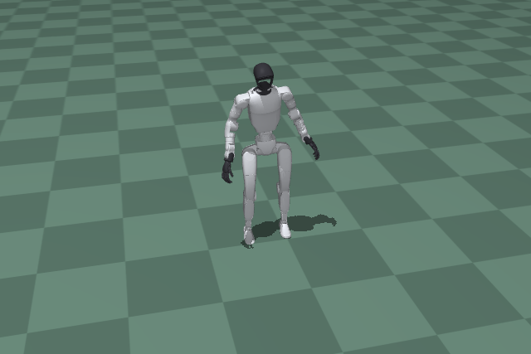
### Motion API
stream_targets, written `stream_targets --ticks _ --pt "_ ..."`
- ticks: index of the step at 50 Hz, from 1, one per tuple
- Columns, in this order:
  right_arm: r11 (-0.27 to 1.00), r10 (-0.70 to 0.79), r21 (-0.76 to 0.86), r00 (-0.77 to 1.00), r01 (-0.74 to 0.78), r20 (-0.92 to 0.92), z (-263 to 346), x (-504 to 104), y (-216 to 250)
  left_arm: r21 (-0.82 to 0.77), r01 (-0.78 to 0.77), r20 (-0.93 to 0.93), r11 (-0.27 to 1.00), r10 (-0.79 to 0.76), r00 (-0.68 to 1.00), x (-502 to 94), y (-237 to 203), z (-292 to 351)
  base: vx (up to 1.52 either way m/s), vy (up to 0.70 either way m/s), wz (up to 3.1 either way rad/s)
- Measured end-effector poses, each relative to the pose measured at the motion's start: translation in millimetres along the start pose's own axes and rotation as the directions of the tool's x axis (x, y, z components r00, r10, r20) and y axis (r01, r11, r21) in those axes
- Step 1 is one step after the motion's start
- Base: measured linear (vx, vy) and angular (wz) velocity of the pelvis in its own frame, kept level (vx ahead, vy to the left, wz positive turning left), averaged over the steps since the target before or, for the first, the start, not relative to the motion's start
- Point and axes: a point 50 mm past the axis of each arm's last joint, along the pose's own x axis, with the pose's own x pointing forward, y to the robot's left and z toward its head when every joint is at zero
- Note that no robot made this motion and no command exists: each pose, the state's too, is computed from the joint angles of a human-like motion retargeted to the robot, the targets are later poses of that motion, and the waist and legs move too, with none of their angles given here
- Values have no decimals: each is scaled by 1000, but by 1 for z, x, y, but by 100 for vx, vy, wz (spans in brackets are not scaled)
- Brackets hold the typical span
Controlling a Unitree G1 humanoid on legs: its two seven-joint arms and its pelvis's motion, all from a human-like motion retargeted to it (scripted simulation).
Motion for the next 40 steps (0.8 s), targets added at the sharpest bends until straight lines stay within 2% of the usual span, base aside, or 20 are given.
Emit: stream_targets --ticks 5,10,13,20,27,31,36,40 --pt "994 -99 -42 994 101 44 14 9 -43 184 114 202 976 -151 968 -16 -45 32 -8 26 -14" --pt "972 -165 -156 983 176 79 28 15 -78 368 117 297 922 -236 925 -24 -57 41 -7 28 -4" --pt "965 -193 -164 977 206 88 28 14 -88 359 106 264 927 -209 942 -20 -47 31 -3 29 -8" --pt "960 -248 -126 968 251 40 6 6 -98 127 24 161 992 -44 986 -6 -3 10 -3 37 -12" --pt "950 -302 -120 948 290 -99 -42 -10 -104 153 -43 157 987 18 987 -1 28 4 -9 57 11" --pt "947 -319 -48 922 317 -217 -74 -22 -91 200 -75 210 977 33 977 -1 34 15 -12 68 9" --pt "946 -258 95 897 310 -358 -103 -39 -34 270 -120 266 956 46 963 3 41 40 -13 45 -2" --pt "960 -203 111 911 257 -358 -101 -46 9 199 -145 300 969 81 951 2 46 56 -8 28 24"
